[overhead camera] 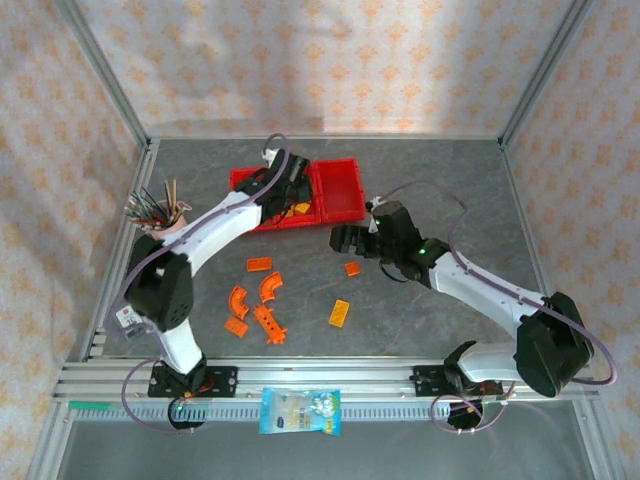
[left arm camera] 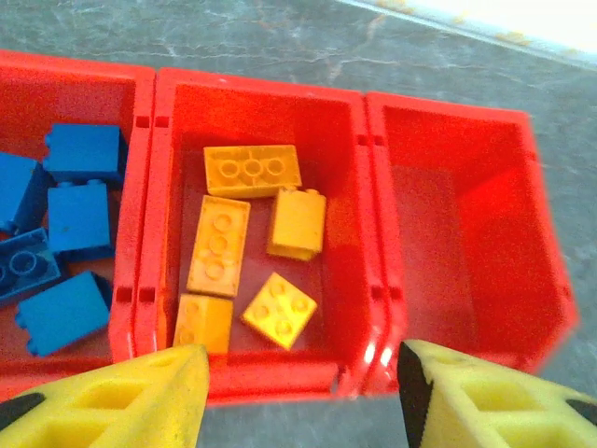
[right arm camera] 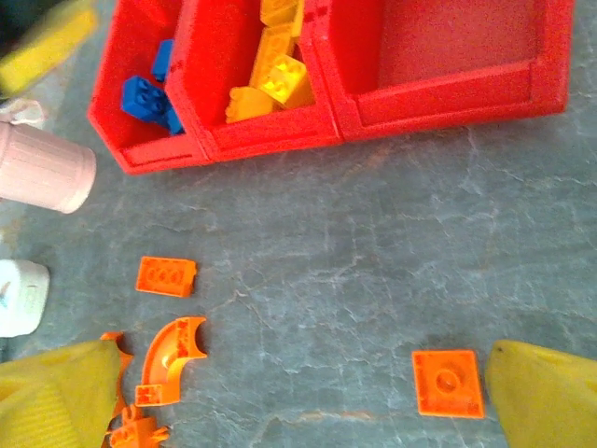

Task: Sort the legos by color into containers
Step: Pick up the lego from the bottom-center of the table.

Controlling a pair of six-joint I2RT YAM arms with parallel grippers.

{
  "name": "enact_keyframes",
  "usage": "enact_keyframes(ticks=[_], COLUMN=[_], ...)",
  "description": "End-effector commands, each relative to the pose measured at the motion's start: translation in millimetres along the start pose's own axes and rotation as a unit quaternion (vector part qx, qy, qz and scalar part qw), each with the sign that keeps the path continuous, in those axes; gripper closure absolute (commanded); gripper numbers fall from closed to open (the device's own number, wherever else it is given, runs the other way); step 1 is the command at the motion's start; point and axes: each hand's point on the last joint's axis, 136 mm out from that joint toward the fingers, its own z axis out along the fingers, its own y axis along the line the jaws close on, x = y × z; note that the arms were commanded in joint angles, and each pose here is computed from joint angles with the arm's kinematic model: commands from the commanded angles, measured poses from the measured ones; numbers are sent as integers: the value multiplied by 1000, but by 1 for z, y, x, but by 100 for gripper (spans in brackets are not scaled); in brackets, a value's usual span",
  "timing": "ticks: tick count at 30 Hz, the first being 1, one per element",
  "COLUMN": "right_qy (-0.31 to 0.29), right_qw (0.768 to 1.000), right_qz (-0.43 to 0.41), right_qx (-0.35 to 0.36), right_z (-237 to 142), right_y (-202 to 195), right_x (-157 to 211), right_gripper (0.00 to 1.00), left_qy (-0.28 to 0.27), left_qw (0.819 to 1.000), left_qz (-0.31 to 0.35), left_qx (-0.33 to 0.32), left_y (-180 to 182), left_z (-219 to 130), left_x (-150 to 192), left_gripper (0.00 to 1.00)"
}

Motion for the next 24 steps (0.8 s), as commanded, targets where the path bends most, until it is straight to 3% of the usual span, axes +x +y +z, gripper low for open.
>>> enact_keyframes(ticks=[1, 14, 20, 24], right_qy=[24, 91, 117, 132], right_qw=[998, 985, 977, 975], right_qz=[-2, 20, 25, 27], right_qx=[55, 148, 175, 178], right_z=[-2, -2, 7, 15], right_y=[-15, -35, -30, -24], right_x=[14, 89, 127, 148], right_gripper=[0, 7, 12, 16], left_qy=[16, 60, 58, 61], left_qw=[1000, 990, 985, 985], left_qz=[10, 52, 45, 46], left_qx=[21, 118, 157, 154], left_y=[3, 19, 31, 40], left_z=[-17, -76, -88, -90], left_x=[28, 126, 148, 156], left_gripper=[36, 11, 2, 1])
